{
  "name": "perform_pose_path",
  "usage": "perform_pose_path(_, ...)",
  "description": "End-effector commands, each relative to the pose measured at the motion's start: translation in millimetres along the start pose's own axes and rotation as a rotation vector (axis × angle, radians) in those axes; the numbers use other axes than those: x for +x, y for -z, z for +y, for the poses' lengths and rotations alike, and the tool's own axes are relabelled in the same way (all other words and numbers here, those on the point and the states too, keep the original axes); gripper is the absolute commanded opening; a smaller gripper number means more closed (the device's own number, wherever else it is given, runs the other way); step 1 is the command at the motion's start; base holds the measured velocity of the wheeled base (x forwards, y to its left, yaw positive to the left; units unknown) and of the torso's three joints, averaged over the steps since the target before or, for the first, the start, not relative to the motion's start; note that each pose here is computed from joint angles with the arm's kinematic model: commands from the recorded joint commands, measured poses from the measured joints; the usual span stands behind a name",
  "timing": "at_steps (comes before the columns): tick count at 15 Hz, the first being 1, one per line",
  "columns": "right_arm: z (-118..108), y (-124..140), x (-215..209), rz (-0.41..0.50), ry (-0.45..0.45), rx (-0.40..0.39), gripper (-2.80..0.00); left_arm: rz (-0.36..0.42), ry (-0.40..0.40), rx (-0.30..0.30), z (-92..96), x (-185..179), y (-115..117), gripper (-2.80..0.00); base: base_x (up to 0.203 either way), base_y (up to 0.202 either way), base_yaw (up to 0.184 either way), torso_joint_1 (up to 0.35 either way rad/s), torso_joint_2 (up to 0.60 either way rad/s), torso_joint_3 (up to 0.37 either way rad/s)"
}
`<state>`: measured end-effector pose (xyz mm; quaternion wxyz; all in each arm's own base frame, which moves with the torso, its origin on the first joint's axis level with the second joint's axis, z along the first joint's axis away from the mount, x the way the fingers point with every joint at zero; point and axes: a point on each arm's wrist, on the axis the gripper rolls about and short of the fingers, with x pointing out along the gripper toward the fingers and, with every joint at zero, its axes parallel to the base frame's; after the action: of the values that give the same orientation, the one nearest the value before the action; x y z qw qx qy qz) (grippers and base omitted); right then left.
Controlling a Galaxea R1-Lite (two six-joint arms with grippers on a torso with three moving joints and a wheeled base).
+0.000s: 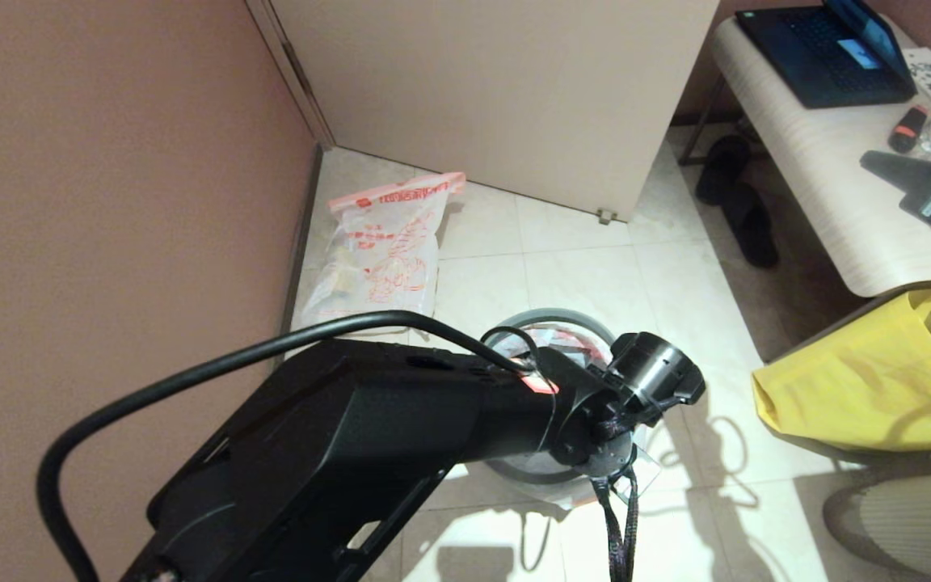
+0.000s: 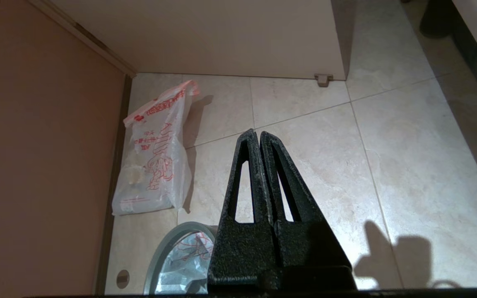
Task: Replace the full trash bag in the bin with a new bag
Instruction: Place the trash can ring on the trash can
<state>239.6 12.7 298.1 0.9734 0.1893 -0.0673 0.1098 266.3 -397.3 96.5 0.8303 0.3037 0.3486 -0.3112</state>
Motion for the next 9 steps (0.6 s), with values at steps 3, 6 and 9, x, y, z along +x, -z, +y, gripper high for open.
perform_pose_path(3, -3, 3, 4, 0.014, -0.006, 0.004, -2.8, 0.029, -0.006, -0.002, -2.2, 30, 10, 0.0, 0.0, 0.0, 0.0, 0.0, 0.0, 0.0)
perform_pose_path(6, -3, 4, 4, 0.017, -0.006, 0.004, -2.8, -0.015, -0.025, -0.021, 10.7, 37, 7, 0.0, 0.0, 0.0, 0.0, 0.0, 0.0, 0.0)
perform_pose_path(9, -3, 4, 4, 0.019, -0.008, 0.005, -2.8, -0.081, -0.034, -0.041, 15.1, 26, -3, 0.0, 0.0, 0.0, 0.0, 0.0, 0.0, 0.0)
